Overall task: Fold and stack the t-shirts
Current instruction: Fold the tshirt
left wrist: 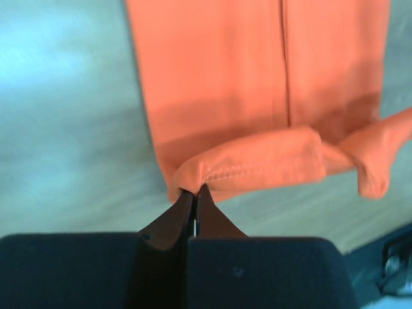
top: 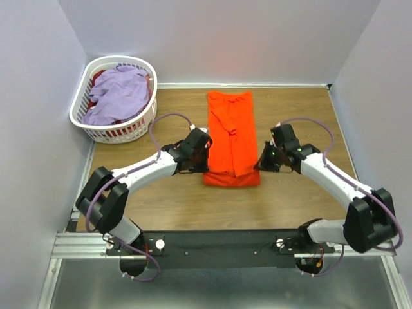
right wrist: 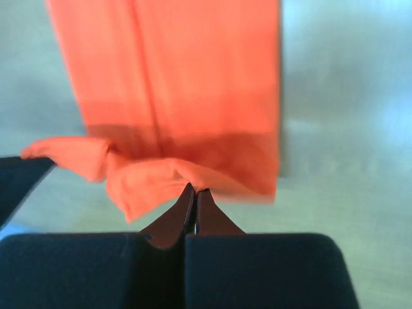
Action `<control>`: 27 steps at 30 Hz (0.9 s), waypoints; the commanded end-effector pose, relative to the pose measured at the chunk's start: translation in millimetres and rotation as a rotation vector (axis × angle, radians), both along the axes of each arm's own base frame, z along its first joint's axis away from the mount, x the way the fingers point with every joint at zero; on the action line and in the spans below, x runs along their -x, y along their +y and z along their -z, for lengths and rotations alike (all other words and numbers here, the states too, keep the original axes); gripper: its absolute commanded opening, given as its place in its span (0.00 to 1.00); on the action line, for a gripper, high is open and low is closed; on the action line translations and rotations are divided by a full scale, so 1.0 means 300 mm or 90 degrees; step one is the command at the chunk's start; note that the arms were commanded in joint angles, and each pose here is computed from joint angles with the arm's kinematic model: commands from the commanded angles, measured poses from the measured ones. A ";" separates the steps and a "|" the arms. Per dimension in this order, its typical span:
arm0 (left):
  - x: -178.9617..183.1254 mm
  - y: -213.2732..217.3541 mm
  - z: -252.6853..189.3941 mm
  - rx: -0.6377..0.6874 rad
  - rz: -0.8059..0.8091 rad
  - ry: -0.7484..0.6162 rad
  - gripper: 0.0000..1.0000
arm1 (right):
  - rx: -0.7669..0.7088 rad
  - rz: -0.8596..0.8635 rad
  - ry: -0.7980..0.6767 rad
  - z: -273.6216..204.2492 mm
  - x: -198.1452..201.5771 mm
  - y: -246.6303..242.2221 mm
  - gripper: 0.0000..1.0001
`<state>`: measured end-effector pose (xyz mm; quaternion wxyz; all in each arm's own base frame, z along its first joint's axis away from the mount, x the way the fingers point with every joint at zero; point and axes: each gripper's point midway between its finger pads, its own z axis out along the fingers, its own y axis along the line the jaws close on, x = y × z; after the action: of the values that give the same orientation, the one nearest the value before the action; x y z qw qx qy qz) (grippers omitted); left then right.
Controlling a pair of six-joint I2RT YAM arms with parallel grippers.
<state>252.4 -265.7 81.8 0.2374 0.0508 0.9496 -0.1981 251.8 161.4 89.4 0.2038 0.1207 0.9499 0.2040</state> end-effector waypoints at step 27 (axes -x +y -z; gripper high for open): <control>-0.639 -0.024 -0.064 -0.013 -0.040 -0.223 0.00 | 0.066 -0.006 -0.183 -0.027 -0.605 -0.102 0.01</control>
<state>425.7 -273.7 97.1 0.3806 0.0561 0.9060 -0.1766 414.3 129.4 93.0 0.3236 0.0891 0.9278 0.1627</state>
